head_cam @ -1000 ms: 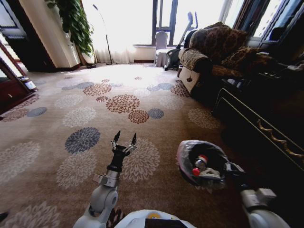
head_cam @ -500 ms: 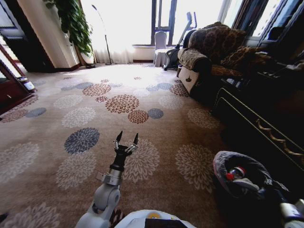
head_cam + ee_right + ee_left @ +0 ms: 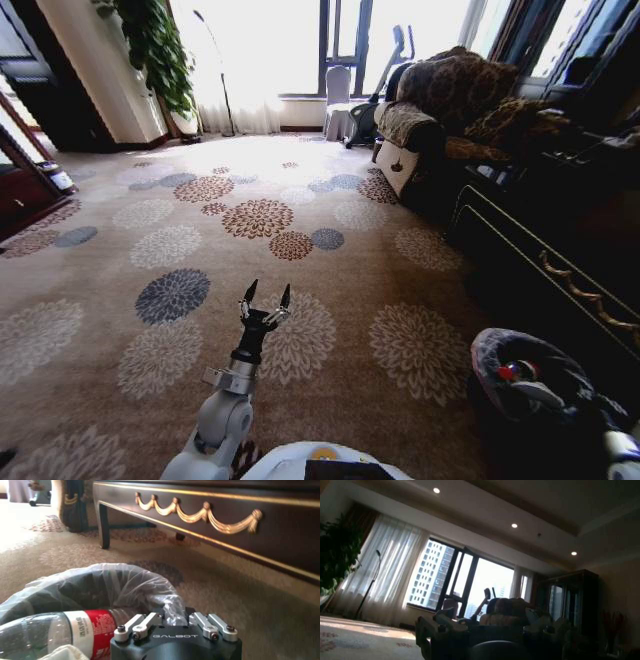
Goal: Pick up the trash from the ground and place it into the trash bin.
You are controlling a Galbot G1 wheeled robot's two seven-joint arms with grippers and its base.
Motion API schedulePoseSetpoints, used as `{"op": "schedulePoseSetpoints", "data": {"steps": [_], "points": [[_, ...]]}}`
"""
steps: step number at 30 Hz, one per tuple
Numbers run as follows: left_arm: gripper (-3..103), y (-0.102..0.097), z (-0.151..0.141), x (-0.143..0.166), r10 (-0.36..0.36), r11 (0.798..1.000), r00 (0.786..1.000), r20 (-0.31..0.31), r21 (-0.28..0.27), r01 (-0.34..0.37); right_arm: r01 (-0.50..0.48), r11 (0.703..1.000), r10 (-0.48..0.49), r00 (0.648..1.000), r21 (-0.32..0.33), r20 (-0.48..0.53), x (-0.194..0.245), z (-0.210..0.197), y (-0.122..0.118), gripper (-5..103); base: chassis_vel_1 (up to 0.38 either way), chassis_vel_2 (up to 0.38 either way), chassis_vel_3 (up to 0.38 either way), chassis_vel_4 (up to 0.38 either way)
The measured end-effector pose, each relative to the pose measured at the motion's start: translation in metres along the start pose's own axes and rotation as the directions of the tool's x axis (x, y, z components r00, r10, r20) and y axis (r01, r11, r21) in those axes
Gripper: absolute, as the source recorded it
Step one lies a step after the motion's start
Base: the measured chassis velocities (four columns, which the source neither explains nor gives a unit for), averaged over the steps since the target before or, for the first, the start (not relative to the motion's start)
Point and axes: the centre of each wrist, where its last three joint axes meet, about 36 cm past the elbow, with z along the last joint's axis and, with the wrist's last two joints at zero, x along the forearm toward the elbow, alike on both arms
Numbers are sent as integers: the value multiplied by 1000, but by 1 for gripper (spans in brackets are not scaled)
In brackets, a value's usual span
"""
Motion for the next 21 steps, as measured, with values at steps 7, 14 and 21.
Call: {"op": "schedulePoseSetpoints", "data": {"steps": [7, 14, 21], "points": [[97, -6, 1, 2, 16, 1000, 1000, -15, -1, -16, -3, 994, 3, 1000, -106, 0, 25, -19, -13, 47, 0, 0, 0, 0], [96, -7, 4, 7, 10, 1000, 1000, -22, 0, -10, 40, 990, -24, 992, -134, 123, 57, -44, 2, 69, 0, 0, 0, 0], [96, -7, 3, 2, -6, 1000, 999, -35, -14, 5, 107, 990, -57, 894, -89, 444, 86, -58, 36, 95, 0, 0, 0, 0]]}}
